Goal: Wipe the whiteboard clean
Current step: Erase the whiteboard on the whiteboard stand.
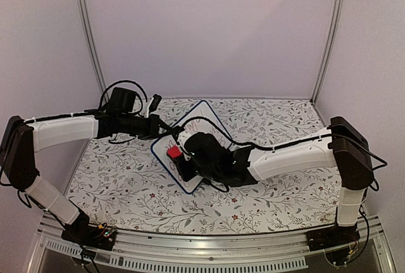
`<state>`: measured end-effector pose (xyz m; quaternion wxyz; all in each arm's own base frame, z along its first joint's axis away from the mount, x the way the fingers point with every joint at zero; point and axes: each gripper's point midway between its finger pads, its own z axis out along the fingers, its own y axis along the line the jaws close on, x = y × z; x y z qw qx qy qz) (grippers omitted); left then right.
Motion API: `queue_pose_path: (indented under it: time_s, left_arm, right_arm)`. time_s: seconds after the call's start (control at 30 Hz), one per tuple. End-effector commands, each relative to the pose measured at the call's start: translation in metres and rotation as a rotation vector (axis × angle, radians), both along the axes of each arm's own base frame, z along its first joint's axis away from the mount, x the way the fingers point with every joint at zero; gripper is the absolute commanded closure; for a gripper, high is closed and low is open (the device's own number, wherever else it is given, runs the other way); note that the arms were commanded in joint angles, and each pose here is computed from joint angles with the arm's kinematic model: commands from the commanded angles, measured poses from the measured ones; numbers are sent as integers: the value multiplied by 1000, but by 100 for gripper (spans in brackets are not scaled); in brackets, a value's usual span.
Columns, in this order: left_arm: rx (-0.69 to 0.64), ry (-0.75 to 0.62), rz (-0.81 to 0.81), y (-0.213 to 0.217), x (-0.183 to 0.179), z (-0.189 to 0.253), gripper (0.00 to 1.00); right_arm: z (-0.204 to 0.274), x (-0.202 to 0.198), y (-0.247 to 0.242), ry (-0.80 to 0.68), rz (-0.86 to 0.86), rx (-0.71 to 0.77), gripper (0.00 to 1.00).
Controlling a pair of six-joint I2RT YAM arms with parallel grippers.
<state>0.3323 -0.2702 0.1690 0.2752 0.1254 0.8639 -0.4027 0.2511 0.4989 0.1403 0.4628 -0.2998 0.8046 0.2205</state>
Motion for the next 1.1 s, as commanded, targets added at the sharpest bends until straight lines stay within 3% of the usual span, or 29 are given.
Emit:
queue_pose_path:
  time_s: [0.0,0.5,1.07]
  left_arm:
    - [-33,-15,-49,-11,-11,10,100]
    - [-35,-20,-54,-11,-11,12,100]
    - [-38,-20,-53,-11,-11,13,100]
  right_arm:
    - [9,19,11,-27,-4,3,77]
    - [15,22,34,-28,50,20,77]
    - [-22,1,-6,58,9,-14,78]
